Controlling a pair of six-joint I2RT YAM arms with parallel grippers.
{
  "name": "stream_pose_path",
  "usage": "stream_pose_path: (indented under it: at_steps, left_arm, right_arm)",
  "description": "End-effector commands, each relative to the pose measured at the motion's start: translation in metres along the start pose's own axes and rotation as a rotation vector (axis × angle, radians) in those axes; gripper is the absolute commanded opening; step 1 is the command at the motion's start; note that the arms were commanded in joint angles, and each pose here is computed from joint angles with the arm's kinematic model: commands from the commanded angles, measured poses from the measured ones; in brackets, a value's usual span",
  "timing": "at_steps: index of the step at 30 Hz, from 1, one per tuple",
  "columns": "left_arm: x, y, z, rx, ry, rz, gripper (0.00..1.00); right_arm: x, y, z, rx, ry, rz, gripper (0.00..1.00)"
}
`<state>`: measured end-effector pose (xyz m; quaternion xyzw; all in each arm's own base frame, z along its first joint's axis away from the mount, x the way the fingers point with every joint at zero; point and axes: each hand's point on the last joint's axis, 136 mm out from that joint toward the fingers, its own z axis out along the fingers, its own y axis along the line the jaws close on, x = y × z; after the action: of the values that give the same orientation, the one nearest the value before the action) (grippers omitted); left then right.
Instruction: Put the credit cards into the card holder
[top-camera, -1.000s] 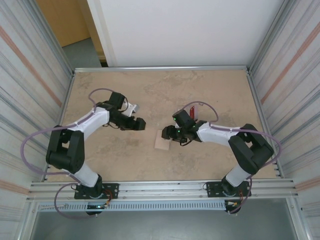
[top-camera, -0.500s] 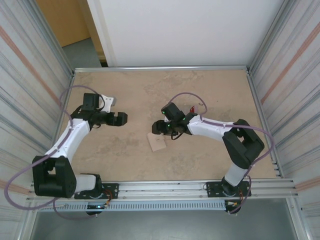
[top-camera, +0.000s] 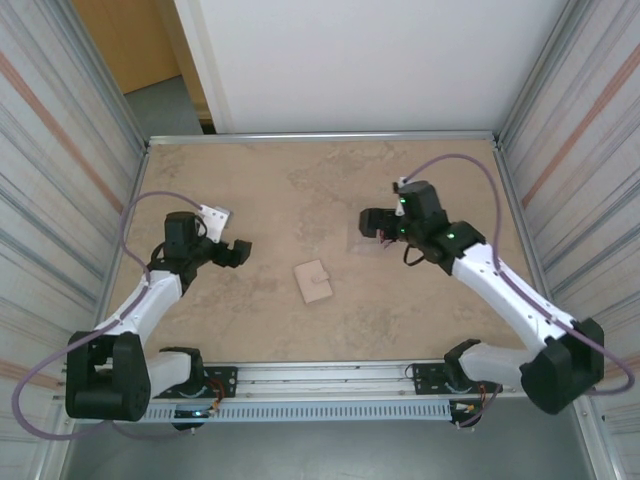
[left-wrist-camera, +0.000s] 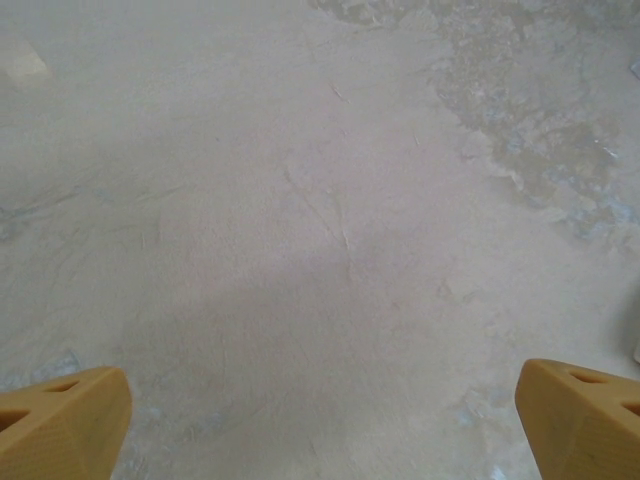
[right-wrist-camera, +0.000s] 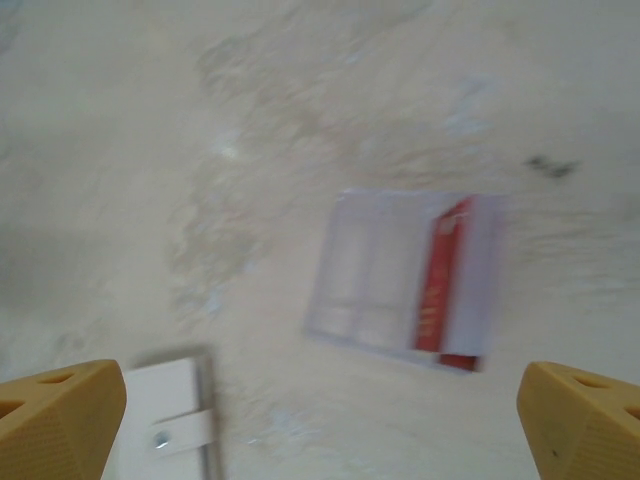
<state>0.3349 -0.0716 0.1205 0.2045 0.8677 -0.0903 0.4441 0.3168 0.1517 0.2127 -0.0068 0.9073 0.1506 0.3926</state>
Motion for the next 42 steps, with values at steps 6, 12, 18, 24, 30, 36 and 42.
stream_pose_path:
  at_steps: [6, 12, 18, 24, 30, 36, 42]
  left_arm:
    - [-0.017, 0.016, 0.007, -0.038, -0.186, 0.025, 0.99]
    - [-0.006, 0.026, 0.013, -0.039, -0.210, -0.047, 0.99]
    - [-0.010, 0.035, 0.013, -0.089, -0.268, -0.026, 0.99]
    - [-0.013, 0.050, 0.017, -0.136, -0.278, -0.091, 0.99]
    - [-0.003, 0.051, 0.025, -0.147, -0.334, -0.095, 0.99]
    - [0.006, 0.066, 0.036, -0.205, -0.291, -0.152, 0.98]
    - [0.006, 0.072, 0.043, -0.249, -0.239, -0.161, 0.99]
  right_arm:
    - [-0.008, -0.091, -0.023, 0.199, -0.120, 0.040, 0.99]
    - [-0.014, -0.135, -0.036, 0.240, -0.266, 0.083, 0.99]
    - [-0.006, -0.163, -0.023, 0.256, -0.344, 0.059, 0.99]
    - [0.005, -0.180, -0.005, 0.286, -0.355, 0.050, 0.99]
    - [0.012, -0.196, 0.011, 0.314, -0.374, 0.067, 0.99]
    - [0.018, -0.204, 0.026, 0.319, -0.376, 0.070, 0.99]
    - [0.020, -0.210, 0.039, 0.327, -0.380, 0.046, 0.99]
